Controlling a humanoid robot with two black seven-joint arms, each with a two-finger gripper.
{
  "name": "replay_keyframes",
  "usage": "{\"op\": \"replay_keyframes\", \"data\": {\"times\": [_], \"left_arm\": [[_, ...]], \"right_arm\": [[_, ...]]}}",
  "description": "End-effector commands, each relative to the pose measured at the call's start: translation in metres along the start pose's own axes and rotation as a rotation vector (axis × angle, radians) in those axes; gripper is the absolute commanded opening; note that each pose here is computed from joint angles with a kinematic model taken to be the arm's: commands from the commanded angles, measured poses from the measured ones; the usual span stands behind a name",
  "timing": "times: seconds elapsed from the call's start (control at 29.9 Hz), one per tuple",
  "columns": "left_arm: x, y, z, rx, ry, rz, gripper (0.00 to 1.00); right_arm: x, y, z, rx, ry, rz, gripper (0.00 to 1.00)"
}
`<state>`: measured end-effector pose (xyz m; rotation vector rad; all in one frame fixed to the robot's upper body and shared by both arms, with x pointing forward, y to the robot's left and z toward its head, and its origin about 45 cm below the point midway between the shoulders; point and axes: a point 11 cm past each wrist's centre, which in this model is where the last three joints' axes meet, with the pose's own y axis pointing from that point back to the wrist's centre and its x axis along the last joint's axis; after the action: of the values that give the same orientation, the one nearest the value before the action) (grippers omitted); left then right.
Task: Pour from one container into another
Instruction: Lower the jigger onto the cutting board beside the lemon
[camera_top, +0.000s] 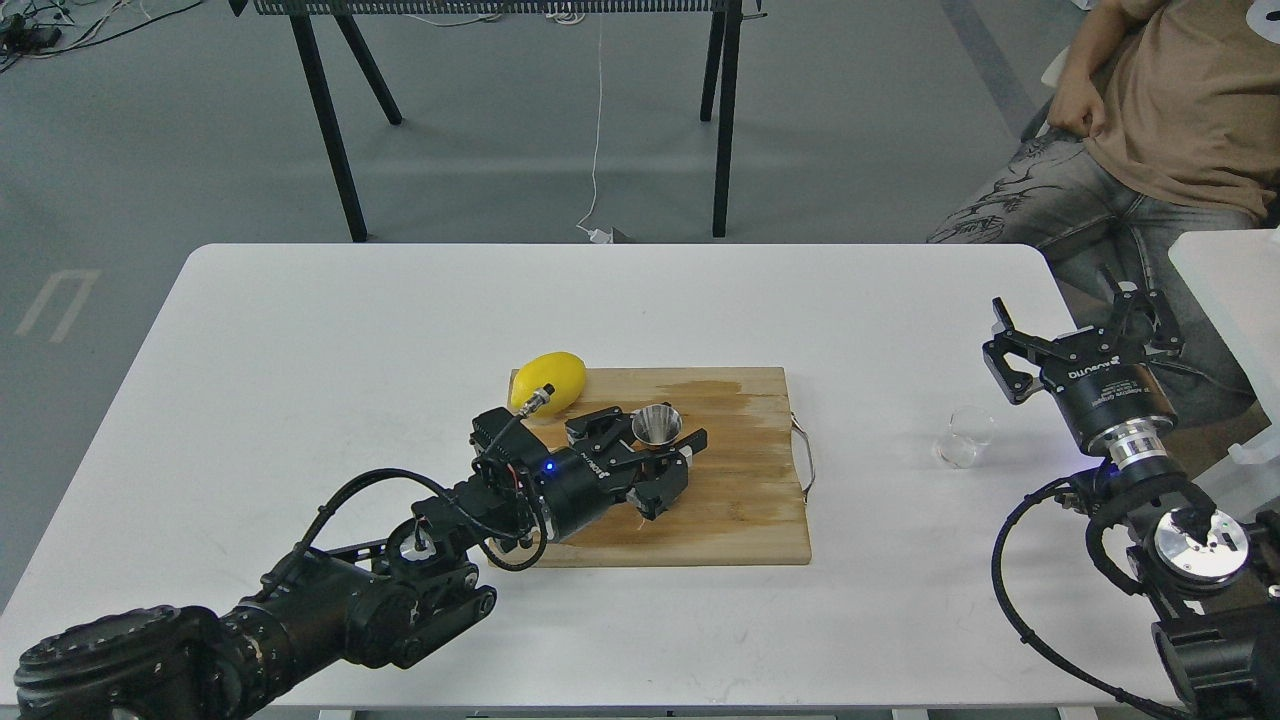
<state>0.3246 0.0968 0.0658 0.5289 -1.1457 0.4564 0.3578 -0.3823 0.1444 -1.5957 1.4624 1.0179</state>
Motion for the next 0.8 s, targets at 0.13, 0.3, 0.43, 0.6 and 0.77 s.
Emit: {"op": "replay_keyframes", "data": {"times": [0.13, 0.3, 0.43, 0.6, 0.77], "left_arm": [[-0.012, 0.006, 0.003, 0.009, 0.023, -0.015, 0.91], [-0.014, 0.007, 0.003, 0.010, 0.027, -0.018, 0.92], [-0.016, 0.008, 0.004, 0.010, 0.030, -0.020, 0.92], [-0.029, 0.015, 0.009, 0.016, 0.057, -0.034, 0.92], [-0.037, 0.019, 0.012, 0.017, 0.074, -0.042, 0.92]], "right_arm": [[0.001, 0.000, 0.001, -0.003, 0.001, 0.001, 0.98], [0.000, 0.000, 0.001, -0.003, 0.001, 0.000, 0.98], [0.000, 0.000, 0.001, -0.003, 0.001, 0.000, 0.98], [0.000, 0.000, 0.000, -0.003, 0.002, 0.000, 0.98], [0.001, 0.001, 0.001, -0.004, 0.001, 0.003, 0.98]]}}
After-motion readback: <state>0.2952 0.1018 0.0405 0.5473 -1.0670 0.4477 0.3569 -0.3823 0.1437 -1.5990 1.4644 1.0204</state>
